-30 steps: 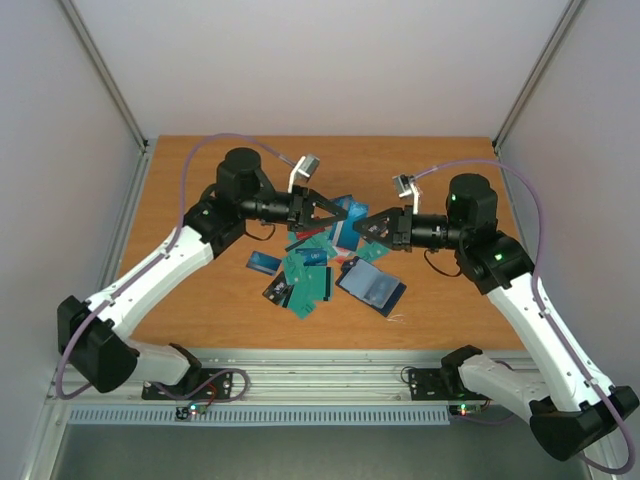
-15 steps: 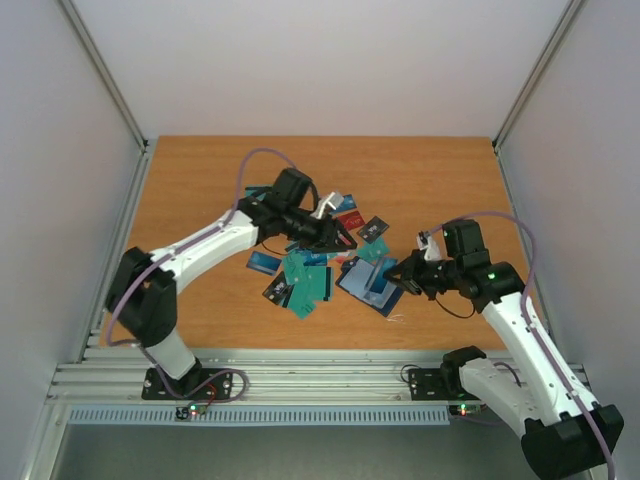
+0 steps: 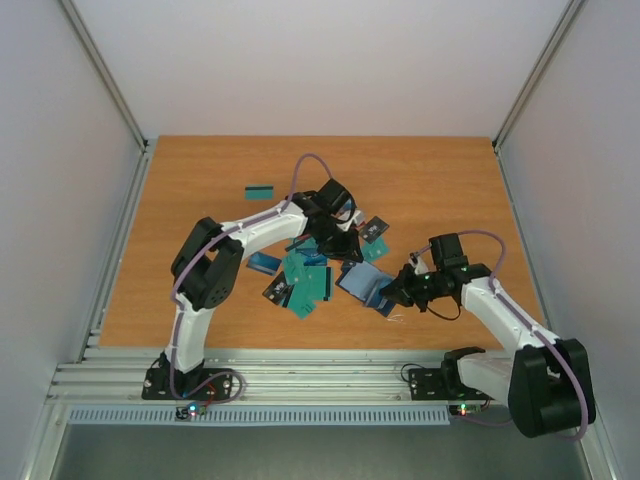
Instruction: Put the credit cards into the card holder
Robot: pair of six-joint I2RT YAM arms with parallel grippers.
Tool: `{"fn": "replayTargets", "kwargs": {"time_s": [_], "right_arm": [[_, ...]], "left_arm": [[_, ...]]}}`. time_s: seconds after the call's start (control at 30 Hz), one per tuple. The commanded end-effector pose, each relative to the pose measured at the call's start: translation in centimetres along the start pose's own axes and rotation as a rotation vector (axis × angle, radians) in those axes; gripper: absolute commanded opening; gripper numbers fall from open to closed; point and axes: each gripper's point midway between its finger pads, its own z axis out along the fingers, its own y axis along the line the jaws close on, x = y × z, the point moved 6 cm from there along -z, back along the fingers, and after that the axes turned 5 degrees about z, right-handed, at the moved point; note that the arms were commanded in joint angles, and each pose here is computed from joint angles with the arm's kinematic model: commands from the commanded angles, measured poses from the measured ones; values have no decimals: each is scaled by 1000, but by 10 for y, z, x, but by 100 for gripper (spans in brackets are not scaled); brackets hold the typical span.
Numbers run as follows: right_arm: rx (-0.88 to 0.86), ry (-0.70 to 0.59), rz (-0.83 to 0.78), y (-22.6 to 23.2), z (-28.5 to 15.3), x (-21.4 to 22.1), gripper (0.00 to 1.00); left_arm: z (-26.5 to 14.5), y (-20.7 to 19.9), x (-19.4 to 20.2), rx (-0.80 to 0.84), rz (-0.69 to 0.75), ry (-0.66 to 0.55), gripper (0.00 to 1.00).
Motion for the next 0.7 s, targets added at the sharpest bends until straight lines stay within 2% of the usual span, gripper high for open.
{"fn": "replayTargets", "kwargs": {"time_s": [0.0, 0.3, 0.67], "right_arm": [[-68, 2, -52, 4, 12, -13, 1], [-85, 35, -52, -3, 29, -24, 1], [-67, 55, -23, -13, 43, -32, 1]], "left_arm": [[13, 6, -8, -51, 31, 19, 16], [36, 19, -6, -141, 49, 75, 16], [40, 35, -6, -249, 71, 102, 15]]}}
